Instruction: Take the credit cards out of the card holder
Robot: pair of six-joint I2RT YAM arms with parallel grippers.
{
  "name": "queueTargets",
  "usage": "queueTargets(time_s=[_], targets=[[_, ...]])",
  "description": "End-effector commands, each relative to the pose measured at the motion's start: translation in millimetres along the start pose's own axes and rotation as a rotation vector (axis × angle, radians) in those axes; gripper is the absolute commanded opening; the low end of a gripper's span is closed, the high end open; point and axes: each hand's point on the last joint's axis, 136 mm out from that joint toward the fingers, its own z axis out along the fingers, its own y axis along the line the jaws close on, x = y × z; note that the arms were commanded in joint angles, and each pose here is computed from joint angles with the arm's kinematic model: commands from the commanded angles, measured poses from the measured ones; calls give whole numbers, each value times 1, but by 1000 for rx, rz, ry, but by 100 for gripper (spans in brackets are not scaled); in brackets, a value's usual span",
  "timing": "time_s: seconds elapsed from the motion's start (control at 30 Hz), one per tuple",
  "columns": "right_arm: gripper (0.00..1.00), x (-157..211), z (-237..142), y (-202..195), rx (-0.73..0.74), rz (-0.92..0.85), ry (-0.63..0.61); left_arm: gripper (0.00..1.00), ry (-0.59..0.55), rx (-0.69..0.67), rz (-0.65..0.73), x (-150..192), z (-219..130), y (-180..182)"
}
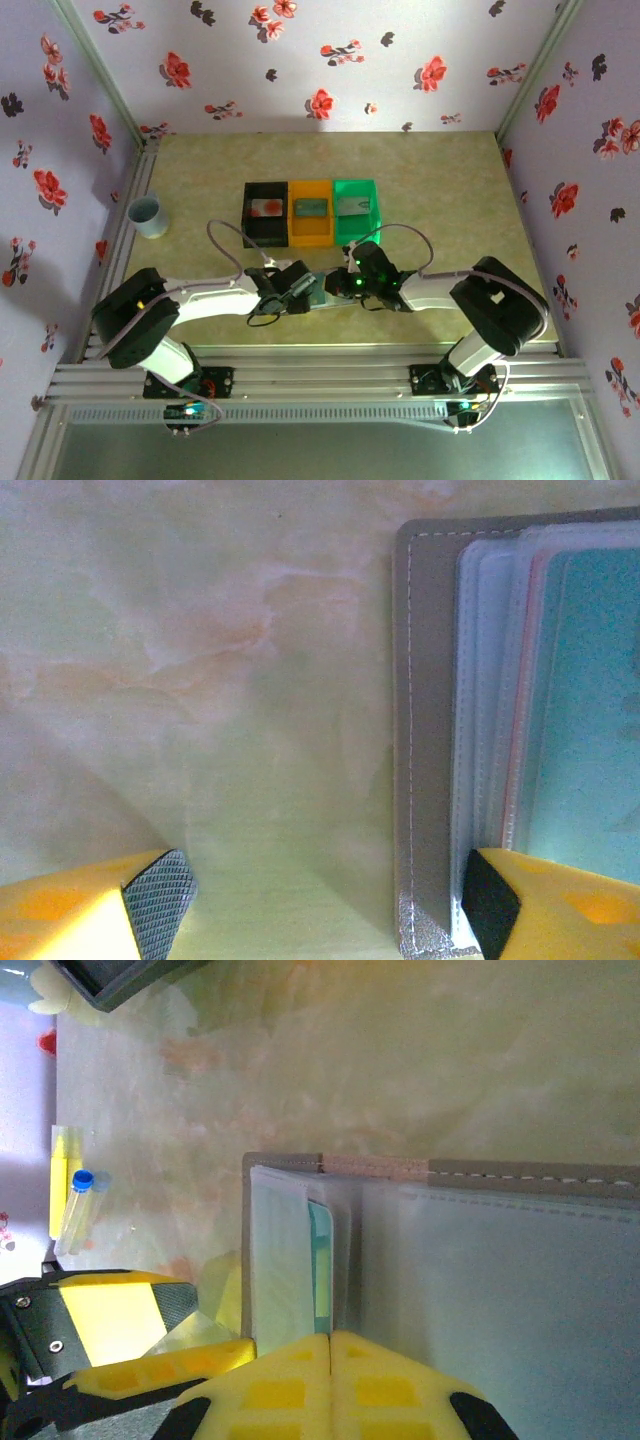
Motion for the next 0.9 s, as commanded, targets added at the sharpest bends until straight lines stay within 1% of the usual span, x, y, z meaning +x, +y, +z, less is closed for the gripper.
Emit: queueTargets(time_s=[0.0,0.33,0.87], targets=[[0,8,-5,6,-24,-40,26,77,72,36,-28,20,22,-3],[0,10,-11,-6,45,-57,29,78,62,53,-30,17,16,-5],[0,3,-27,-15,96,-63,3,78,61,58,-25,16,15,-8]])
